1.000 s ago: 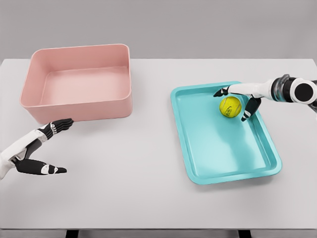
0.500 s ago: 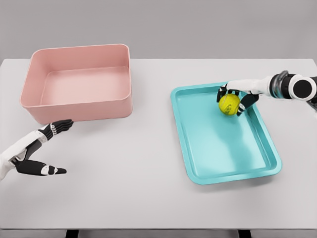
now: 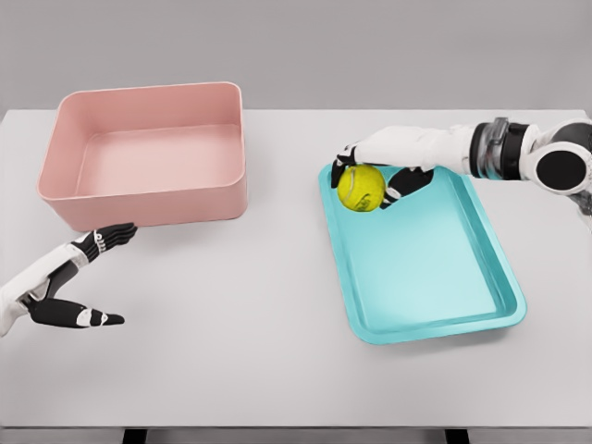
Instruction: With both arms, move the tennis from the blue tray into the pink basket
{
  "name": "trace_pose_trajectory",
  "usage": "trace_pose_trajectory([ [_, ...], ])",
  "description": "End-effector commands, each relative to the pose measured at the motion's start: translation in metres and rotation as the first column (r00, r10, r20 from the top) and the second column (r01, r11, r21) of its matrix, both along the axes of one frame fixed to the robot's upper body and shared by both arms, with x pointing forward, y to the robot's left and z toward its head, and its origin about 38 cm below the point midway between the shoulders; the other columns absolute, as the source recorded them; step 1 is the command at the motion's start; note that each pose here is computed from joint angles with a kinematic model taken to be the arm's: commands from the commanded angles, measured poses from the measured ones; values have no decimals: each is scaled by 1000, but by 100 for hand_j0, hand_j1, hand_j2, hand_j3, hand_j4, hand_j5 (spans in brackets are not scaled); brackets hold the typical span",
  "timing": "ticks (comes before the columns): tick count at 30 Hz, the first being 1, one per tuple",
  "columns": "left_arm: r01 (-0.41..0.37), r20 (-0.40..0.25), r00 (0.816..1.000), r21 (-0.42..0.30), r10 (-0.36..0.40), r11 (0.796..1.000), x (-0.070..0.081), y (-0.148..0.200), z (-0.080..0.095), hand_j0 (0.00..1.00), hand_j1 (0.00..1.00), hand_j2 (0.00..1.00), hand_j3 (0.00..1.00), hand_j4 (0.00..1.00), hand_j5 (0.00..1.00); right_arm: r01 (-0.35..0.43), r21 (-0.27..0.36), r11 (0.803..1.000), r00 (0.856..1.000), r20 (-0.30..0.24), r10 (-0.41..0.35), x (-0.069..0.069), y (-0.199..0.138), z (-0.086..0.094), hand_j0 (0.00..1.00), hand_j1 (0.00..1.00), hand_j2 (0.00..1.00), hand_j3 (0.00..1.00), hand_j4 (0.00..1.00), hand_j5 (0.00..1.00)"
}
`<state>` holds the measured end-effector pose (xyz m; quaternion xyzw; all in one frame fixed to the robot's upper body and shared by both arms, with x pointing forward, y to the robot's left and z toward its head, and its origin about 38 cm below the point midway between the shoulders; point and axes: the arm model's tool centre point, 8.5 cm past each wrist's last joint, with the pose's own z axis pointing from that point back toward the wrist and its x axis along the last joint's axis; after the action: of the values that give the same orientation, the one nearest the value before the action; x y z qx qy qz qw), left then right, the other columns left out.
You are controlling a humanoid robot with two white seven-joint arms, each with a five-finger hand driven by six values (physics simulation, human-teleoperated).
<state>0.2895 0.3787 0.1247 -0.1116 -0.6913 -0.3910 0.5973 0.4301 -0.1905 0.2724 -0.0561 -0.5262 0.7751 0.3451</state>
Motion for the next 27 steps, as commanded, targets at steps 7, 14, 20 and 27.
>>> trace_pose_trajectory([
  [7,-3,-3,1000,-3,3,1000,0,1,0,100,100,100,100,100,100,-254,27,967,967,16,253,-32,41,-9,54,54,54,54,54,54],
  [14,-3,-3,1000,-3,3,1000,0,1,0,100,100,100,100,100,100,-320,79,944,947,11,320,-38,82,-11,54,54,54,54,54,54],
  [20,-3,-3,1000,-3,3,1000,0,1,0,100,100,100,100,100,100,-398,89,913,916,-28,401,-53,117,-30,55,55,55,55,55,55],
  [27,0,-3,1000,0,0,1000,-1,0,0,100,100,100,100,100,100,-433,64,899,900,-28,435,-61,123,-39,100,100,100,100,100,100],
])
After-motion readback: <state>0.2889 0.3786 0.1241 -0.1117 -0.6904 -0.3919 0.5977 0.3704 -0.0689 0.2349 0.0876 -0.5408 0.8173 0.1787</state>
